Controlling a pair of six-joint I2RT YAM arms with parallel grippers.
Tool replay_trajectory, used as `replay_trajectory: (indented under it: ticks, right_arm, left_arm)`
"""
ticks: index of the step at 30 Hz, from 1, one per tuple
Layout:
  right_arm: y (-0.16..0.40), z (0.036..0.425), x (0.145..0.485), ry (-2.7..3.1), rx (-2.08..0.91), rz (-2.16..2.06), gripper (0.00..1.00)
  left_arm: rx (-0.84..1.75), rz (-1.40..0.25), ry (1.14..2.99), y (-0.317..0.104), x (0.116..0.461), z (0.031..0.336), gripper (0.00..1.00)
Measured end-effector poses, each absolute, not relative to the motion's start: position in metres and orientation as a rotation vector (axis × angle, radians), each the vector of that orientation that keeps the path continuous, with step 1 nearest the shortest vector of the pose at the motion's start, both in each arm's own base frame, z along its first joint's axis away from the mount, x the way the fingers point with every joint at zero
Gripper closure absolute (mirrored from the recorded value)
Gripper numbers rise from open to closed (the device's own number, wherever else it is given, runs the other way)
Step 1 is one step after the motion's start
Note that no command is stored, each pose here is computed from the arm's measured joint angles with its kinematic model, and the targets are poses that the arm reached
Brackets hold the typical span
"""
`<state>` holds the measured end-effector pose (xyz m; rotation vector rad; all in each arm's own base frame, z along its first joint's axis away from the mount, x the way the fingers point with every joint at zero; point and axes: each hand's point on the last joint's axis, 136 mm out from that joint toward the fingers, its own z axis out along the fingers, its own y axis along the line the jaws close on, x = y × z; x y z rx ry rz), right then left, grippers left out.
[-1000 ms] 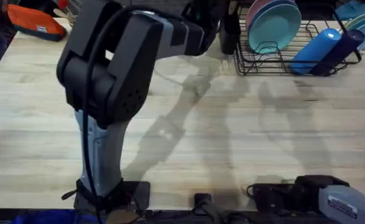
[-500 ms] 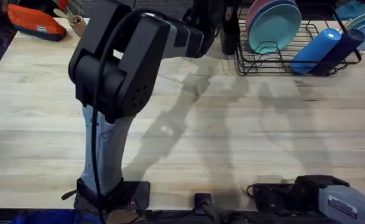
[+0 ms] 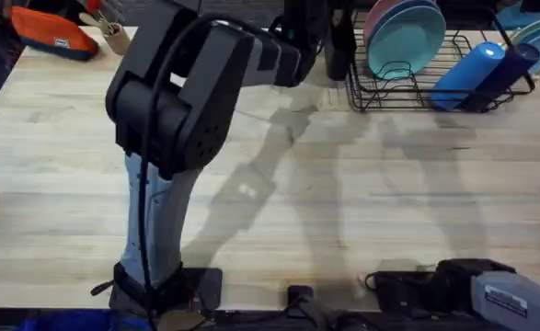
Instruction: Pick up the spoon on the table one by one and put them onto the rack
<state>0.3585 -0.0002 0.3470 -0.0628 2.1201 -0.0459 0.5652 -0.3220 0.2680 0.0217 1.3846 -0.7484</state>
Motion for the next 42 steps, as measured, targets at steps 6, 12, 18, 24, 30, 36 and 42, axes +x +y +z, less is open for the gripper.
replay_trajectory:
  ticks: [6,12,18,24,30,36,42]
  right_arm:
    - [0.0,0.348,0.359,2.116,-0.063,-0.046,0.005]
    - [0.0,0.348,0.359,2.115,-0.063,-0.046,0.006]
    - [0.0,0.348,0.359,2.116,-0.063,-0.046,0.005]
    - [0.0,0.348,0.359,2.114,-0.062,-0.046,0.005]
    - [0.0,0.348,0.359,2.114,-0.063,-0.046,0.006]
    - [0.0,0.348,0.359,2.114,-0.062,-0.046,0.005]
    - [0.0,0.348,0.359,2.114,-0.063,-0.046,0.005]
  left_arm:
    - [0.04,-0.686,1.604,-0.325,0.571,0.215,0.956]
    - [0.061,-0.703,1.613,-0.329,0.569,0.213,0.958]
    - [0.095,-0.697,1.712,-0.333,0.565,0.19,0.959]
    - [0.165,-0.631,1.783,-0.333,0.563,0.171,0.755]
    - [0.227,-0.591,1.811,-0.334,0.56,0.162,0.222]
    - [0.271,-0.553,1.804,-0.33,0.554,0.183,0.022]
    - [0.302,-0.398,2.004,-0.266,0.511,0.239,0.005]
